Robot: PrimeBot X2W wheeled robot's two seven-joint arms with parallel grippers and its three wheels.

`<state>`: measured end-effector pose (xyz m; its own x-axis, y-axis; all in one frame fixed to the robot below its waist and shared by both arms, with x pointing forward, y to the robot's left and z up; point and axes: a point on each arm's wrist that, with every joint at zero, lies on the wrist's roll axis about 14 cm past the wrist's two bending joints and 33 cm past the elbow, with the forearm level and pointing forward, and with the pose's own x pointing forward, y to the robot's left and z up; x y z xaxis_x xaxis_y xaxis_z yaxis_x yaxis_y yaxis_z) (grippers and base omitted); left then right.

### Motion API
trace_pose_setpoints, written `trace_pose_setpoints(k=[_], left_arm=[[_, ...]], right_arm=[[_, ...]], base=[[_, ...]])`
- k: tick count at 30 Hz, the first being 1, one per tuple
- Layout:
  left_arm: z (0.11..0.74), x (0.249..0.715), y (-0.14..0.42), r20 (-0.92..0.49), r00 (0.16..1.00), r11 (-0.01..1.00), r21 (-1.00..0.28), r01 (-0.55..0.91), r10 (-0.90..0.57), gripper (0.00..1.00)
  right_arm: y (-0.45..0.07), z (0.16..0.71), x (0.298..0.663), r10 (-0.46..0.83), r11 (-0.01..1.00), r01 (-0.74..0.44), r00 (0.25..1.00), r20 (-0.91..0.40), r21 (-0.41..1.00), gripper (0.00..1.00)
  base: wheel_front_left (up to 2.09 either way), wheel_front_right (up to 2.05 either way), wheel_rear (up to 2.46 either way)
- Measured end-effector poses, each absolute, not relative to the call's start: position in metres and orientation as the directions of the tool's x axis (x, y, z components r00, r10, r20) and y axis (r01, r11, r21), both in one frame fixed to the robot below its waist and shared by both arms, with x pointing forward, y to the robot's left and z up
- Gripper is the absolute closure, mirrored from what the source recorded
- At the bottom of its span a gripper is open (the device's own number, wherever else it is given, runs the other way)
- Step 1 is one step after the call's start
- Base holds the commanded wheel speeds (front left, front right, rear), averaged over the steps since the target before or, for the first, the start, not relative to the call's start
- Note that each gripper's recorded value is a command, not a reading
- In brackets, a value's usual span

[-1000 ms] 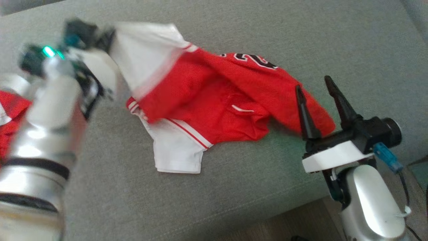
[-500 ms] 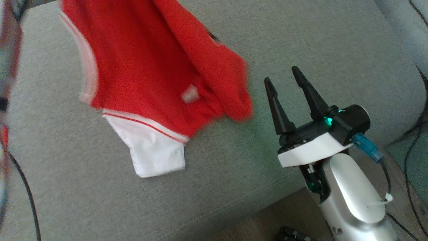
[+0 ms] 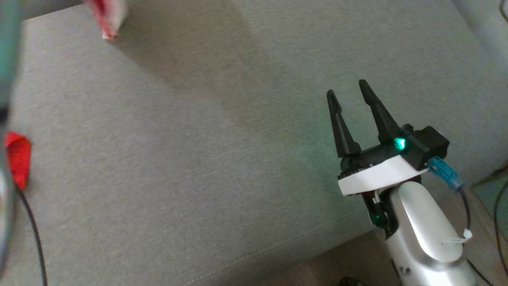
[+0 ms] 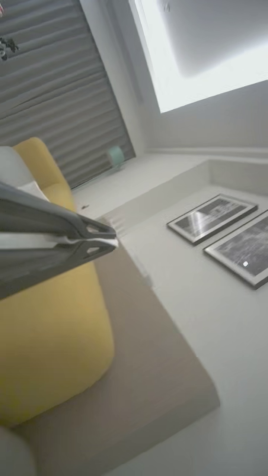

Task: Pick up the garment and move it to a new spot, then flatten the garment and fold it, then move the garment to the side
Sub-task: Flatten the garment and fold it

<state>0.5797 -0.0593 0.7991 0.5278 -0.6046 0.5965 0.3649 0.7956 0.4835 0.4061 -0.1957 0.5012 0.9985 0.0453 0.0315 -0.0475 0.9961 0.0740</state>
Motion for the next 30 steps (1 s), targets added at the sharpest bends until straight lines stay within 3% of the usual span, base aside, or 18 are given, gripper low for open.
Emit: trace_pose_setpoints(k=[6, 11, 22, 30], left_arm=[[0.665, 0.561, -0.066, 0.309, 0.598, 0.66, 0.508, 0.554, -0.739, 1.0], [0.589, 0.507, -0.079, 0.157, 0.558, 0.563, 0.445, 0.697, -0.815, 1.0], [0.55, 0.404, -0.098, 0.115, 0.461, 0.472, 0.309, 0.825, -0.88, 1.0], [0.488, 0.342, -0.069, -0.093, 0.42, 0.38, 0.287, 0.88, -0.903, 1.0]], right_arm=[[-0.181, 0.502, 0.415, 0.089, 0.993, -0.092, 0.995, 0.042, 0.073, 0.0], [-0.172, 0.504, 0.418, 0.114, 0.991, -0.117, 0.992, 0.048, 0.067, 0.0], [-0.164, 0.518, 0.417, 0.135, 0.989, -0.139, 0.988, 0.076, 0.046, 0.0], [-0.152, 0.516, 0.411, 0.161, 0.985, -0.165, 0.985, 0.059, 0.059, 0.0]], base=[[0.0, 0.0, 0.0], [0.0, 0.0, 0.0], [0.0, 0.0, 0.0], [0.0, 0.0, 0.0]])
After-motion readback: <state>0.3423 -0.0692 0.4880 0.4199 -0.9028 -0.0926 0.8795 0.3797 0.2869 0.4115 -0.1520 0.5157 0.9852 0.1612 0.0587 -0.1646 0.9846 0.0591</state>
